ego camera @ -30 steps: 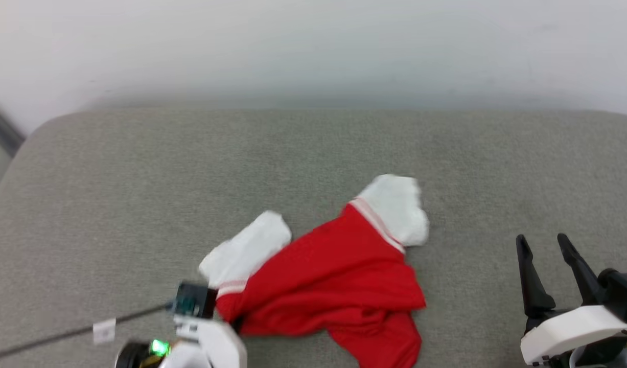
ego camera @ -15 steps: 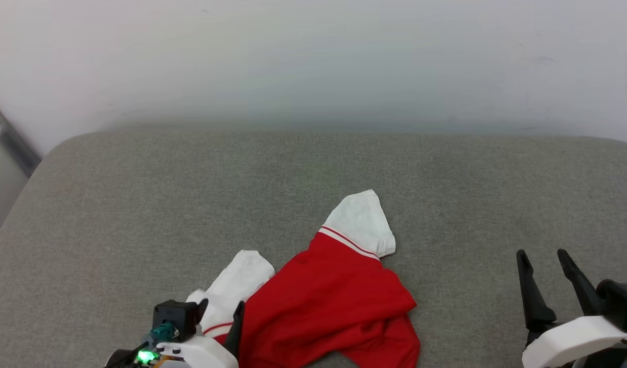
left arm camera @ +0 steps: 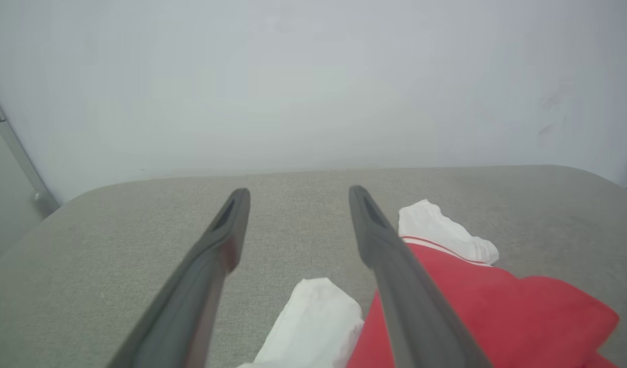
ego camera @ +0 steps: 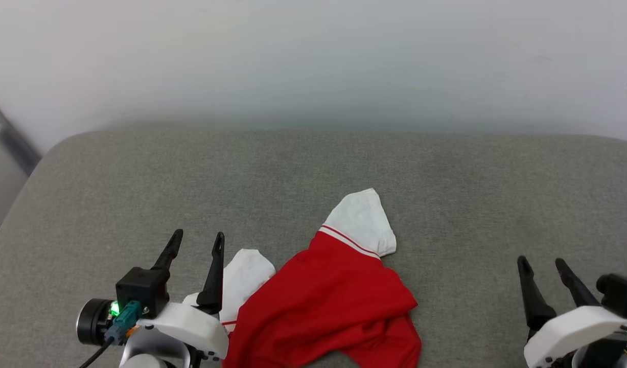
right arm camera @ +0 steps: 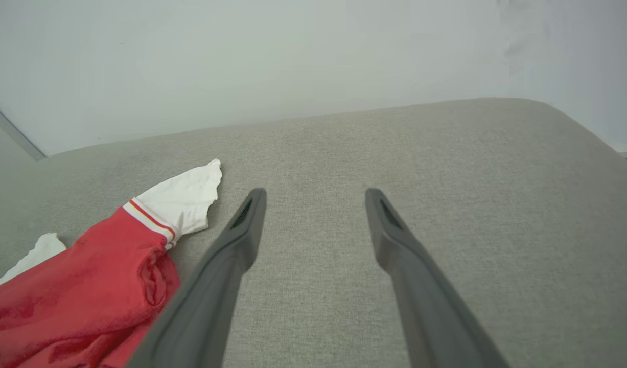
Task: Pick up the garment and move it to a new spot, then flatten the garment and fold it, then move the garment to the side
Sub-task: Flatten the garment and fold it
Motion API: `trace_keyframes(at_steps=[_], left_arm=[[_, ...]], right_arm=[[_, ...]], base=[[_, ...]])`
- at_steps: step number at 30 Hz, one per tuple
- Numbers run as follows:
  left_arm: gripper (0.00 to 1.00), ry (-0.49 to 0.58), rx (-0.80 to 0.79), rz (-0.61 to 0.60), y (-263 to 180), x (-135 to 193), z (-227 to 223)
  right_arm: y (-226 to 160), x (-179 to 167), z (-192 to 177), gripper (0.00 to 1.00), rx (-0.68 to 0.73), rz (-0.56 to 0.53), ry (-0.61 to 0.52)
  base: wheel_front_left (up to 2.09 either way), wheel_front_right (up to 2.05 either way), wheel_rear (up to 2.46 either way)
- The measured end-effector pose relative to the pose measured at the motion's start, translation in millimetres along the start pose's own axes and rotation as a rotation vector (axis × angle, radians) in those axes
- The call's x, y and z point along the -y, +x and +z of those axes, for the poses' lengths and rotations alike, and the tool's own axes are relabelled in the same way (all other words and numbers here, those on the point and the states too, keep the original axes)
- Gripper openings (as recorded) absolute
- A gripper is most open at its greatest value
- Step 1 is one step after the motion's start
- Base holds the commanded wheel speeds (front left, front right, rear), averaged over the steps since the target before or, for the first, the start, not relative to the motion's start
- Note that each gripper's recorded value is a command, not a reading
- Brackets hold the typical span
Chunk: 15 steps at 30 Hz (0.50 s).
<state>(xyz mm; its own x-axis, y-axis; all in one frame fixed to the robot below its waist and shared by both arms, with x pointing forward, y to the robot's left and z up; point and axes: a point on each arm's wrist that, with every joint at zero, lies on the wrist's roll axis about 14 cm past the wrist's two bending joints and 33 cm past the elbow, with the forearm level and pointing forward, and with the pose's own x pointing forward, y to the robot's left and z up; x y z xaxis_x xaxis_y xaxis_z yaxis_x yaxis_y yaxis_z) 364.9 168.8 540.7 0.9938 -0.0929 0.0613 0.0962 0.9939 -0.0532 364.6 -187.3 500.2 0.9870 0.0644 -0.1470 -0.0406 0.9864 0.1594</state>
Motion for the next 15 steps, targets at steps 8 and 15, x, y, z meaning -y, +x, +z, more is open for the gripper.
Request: trace_keyframes(at_steps=[8, 15], left_arm=[[1.0, -0.003, 0.021, 0.001, 18, -4, 3], [1.0, -0.01, -0.01, 0.035, 26, -17, -14]], right_arm=[[62, -31, -23, 1.0, -0.22, 0.101, 0.032], [109, -74, -68, 1.0, -0.6, 0.236, -0.031]], base=[[0.0, 0.0, 0.0], [0.0, 0.0, 0.0]])
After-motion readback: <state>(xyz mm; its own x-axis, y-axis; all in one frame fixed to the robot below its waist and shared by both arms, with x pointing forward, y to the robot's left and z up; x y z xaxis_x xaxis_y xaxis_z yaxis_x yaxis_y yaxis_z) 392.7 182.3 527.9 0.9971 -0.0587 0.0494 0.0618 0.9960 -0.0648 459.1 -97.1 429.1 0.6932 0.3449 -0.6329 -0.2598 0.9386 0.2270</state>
